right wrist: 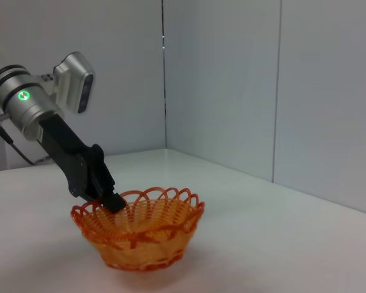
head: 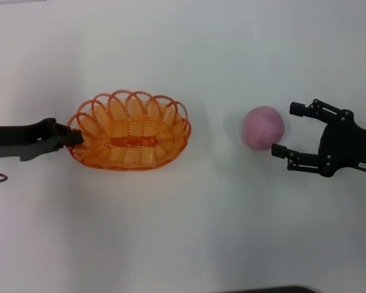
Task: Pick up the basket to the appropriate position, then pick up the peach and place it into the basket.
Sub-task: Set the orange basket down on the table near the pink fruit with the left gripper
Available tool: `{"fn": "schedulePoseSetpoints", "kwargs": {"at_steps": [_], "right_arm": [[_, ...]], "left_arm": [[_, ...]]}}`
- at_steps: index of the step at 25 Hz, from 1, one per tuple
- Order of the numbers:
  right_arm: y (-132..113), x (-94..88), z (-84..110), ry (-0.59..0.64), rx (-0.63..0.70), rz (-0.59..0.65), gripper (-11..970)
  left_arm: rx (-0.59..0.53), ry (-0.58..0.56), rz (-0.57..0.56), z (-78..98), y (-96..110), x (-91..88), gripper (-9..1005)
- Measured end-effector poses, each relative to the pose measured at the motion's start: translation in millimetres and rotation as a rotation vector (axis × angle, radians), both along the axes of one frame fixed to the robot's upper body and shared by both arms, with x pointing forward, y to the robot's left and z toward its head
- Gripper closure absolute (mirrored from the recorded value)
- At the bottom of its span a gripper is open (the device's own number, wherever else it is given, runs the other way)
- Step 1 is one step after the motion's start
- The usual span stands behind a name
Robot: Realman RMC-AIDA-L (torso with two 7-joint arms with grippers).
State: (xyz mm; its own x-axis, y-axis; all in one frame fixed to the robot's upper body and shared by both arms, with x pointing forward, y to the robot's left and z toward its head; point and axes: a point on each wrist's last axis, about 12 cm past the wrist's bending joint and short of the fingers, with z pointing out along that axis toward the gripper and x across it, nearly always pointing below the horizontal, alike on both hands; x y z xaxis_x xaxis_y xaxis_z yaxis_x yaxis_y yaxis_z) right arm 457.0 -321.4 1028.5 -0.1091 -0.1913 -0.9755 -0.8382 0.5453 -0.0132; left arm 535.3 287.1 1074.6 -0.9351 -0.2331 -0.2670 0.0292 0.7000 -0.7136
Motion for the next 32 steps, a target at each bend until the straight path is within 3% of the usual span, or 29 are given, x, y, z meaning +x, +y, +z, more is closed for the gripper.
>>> {"fn": "schedulePoseSetpoints", "kwargs": {"at_steps": [13,32], "right_arm": [[0,0.3,0.1,-0.002,0.000,-0.005,31],[-2,-0.1,-0.1,-0.005,-0.003,-0.011,31]], "left_arm": [[0.053,-0.058,0.039,-11.4,-17,-2.9,934],[0.082,-0.090,0.081,-19.1,-19,-8.5,937]]}}
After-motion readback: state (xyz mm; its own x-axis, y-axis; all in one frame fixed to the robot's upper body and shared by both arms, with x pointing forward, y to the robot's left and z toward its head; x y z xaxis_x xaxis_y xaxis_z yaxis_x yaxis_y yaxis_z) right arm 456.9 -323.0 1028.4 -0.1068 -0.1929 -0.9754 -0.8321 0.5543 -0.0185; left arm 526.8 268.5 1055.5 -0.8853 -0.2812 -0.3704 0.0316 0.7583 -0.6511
